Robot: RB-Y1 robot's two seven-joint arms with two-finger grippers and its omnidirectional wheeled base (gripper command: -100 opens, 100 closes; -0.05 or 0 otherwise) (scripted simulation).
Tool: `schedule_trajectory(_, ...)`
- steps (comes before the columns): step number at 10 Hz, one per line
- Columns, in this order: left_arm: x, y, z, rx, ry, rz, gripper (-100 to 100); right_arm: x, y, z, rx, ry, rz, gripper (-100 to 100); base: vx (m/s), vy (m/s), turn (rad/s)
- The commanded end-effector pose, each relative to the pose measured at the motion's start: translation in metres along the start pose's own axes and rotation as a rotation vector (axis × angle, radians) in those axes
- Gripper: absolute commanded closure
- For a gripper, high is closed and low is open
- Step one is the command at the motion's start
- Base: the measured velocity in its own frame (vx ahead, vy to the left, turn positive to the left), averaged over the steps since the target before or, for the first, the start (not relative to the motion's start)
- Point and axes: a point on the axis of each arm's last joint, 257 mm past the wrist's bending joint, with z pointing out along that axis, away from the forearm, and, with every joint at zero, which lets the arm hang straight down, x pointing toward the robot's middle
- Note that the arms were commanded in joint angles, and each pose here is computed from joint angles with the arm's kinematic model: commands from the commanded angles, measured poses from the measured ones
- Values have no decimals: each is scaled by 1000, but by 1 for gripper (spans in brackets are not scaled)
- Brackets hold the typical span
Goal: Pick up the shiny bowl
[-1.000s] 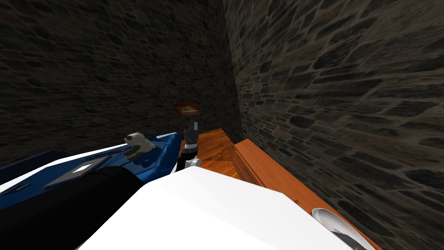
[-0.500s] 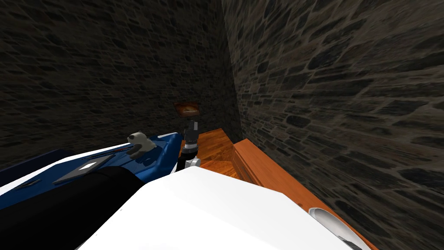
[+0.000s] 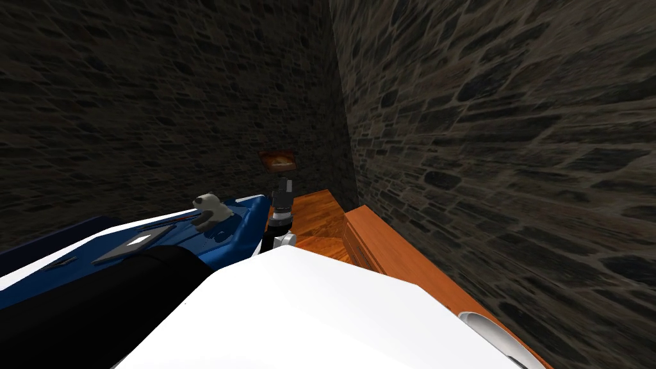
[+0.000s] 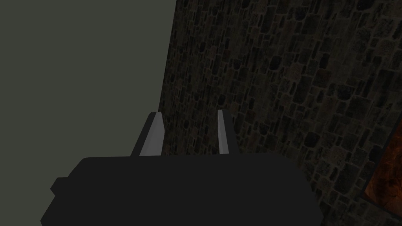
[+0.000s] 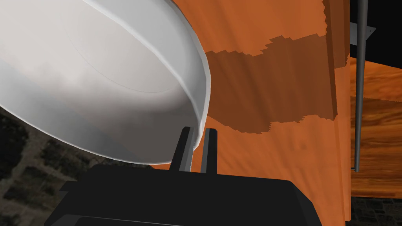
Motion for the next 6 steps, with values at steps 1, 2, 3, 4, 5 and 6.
schedule_trajectory(1,0,0,0,0,0,0,0,0,0,0,0,0,0,100,0,0,0)
schedule_trajectory(2,0,0,0,0,0,0,0,0,-1,0,1,0,0,100,0,0,0)
schedule_trajectory(3,0,0,0,0,0,0,0,0,0,0,1,0,0,100,0,0,0)
schedule_trajectory(4,0,0,0,0,0,0,0,0,0,0,1,0,1,0,0,0,0)
schedule_trajectory(5,0,0,0,0,0,0,0,-5,-9,-8,0,-2,-9,100,-6,46,-99)
schedule_trajectory(6,0,0,0,0,0,0,0,-7,-12,-11,-1,-4,-13,100,-4,66,-102)
